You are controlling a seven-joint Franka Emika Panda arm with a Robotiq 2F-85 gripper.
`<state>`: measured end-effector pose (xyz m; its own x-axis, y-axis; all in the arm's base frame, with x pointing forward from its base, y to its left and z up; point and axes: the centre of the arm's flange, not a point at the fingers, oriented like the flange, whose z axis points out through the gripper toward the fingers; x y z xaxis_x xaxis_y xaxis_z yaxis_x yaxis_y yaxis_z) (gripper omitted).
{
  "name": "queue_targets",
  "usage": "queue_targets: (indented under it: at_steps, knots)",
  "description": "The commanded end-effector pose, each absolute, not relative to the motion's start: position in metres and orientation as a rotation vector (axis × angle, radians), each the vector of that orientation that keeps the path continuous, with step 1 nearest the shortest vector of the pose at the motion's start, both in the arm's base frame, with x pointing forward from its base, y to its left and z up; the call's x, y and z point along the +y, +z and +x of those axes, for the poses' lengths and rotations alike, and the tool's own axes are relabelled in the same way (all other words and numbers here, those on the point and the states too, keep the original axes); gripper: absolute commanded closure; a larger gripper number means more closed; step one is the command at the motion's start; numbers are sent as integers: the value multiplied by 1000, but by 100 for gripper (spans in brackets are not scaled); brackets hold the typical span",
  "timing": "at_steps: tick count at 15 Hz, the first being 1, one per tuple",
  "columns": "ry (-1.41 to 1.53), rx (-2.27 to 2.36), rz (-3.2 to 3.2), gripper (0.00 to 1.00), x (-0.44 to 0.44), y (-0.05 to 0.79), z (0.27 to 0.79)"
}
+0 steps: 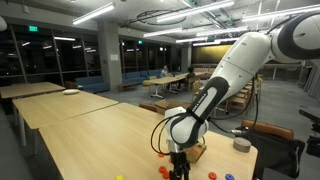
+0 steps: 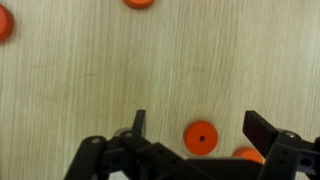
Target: Put a round yellow block and two round orange blocks in the bowl then put the last round yellow block in the bowl
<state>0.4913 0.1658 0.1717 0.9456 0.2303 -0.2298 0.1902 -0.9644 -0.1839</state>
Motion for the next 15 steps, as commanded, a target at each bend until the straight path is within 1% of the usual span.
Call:
queue_targets:
  at_steps: [1, 6, 15]
  knots:
    - [279, -403, -3023, 0, 186, 167, 486]
    - [42, -363, -3107, 0, 201, 159, 472]
    - [-117, -225, -3146, 0, 195, 152, 466]
